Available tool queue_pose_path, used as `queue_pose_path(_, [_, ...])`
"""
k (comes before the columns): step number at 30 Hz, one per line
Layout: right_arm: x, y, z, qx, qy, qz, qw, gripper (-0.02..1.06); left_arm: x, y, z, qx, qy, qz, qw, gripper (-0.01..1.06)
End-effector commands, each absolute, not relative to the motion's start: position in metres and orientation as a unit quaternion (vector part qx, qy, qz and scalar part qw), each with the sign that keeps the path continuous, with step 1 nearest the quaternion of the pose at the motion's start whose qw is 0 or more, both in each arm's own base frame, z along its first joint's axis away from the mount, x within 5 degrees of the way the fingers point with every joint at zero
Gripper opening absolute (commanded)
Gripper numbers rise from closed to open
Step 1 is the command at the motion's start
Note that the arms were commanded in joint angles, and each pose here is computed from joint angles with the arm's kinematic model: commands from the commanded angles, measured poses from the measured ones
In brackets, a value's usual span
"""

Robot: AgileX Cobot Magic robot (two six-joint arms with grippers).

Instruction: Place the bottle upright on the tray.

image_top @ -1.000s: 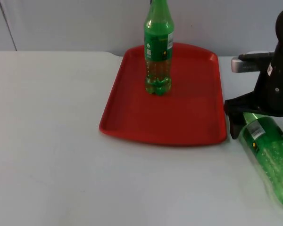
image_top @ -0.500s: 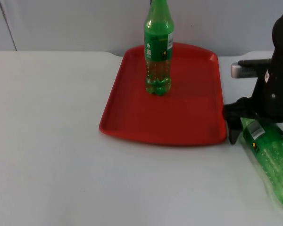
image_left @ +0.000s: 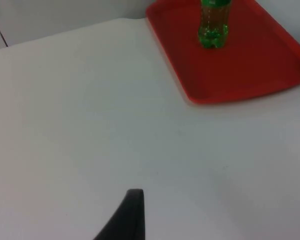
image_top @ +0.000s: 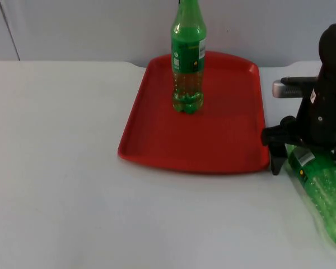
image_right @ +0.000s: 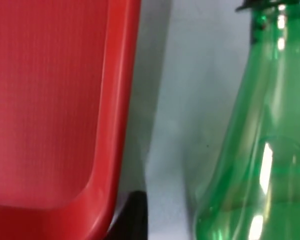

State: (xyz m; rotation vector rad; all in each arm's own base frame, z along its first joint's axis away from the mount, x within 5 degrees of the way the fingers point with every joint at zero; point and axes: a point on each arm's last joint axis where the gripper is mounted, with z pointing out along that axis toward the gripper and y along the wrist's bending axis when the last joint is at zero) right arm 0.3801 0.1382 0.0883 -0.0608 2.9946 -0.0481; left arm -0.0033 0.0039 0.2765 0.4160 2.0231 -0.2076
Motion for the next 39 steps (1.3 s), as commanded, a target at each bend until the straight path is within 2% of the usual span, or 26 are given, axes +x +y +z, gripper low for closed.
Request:
queue_pose_path(1, [0.378, 0.139, 0.078, -0.013, 0.998, -0.016, 0.058, 0.84, -0.003, 0.004, 0.275, 0.169, 0.841, -0.085, 0.507, 1.05])
queue_pose_path(3, [0.377, 0.138, 0.078, -0.012, 0.998, -0.017, 0.054, 0.75, -0.003, 0.004, 0.275, 0.169, 0.841, -0.085, 0.507, 1.05])
queue_pose_path(6, [0.376, 0.138, 0.078, -0.012, 0.998, -0.019, 0.051, 0.45, -0.003, 0.004, 0.275, 0.169, 0.841, -0.085, 0.507, 1.05])
queue_pose_path(7, [0.376, 0.138, 0.078, -0.012, 0.998, -0.019, 0.051, 0.45, -0.003, 0.004, 0.275, 0.169, 0.841, -0.085, 0.507, 1.05])
queue_pose_path(11, [0.376, 0.136, 0.078, -0.017, 0.998, -0.028, 0.048, 0.02, -0.003, 0.004, 0.275, 0.169, 0.841, -0.085, 0.507, 1.05])
queue_pose_path(12, [0.376, 0.136, 0.078, -0.019, 0.998, -0.028, 0.047, 0.0, -0.003, 0.004, 0.275, 0.169, 0.841, -0.085, 0.507, 1.05])
queue_pose_path(16, [0.375, 0.136, 0.081, -0.035, 0.998, -0.03, 0.044, 0.0, -0.003, 0.004, 0.275, 0.169, 0.841, -0.085, 0.507, 1.05])
queue_pose_path(20, [0.377, 0.137, 0.099, -0.042, 0.996, -0.022, 0.071, 0.0, -0.003, 0.004, 0.275, 0.169, 0.841, -0.085, 0.507, 1.05])
queue_pose_path(25, [0.384, 0.139, 0.155, -0.061, 0.983, 0.004, 0.176, 0.0, -0.003, 0.004, 0.275, 0.169, 0.841, -0.085, 0.507, 1.05])
queue_pose_path(26, [0.384, 0.139, 0.155, -0.061, 0.983, 0.004, 0.176, 0.0, -0.003, 0.004, 0.275, 0.169, 0.841, -0.085, 0.507, 1.05])
queue_pose_path(31, [0.384, 0.141, 0.216, -0.087, 0.952, 0.038, 0.292, 0.0, -0.003, 0.004, 0.275, 0.169, 0.841, -0.085, 0.507, 1.05])
queue_pose_path(32, [0.384, 0.141, 0.216, -0.087, 0.952, 0.038, 0.292, 0.0, -0.003, 0.004, 0.275, 0.169, 0.841, -0.085, 0.507, 1.05])
queue_pose_path(39, [0.372, 0.14, 0.275, -0.139, 0.891, 0.064, 0.426, 0.0, -0.003, 0.004, 0.275, 0.169, 0.841, -0.085, 0.507, 1.05])
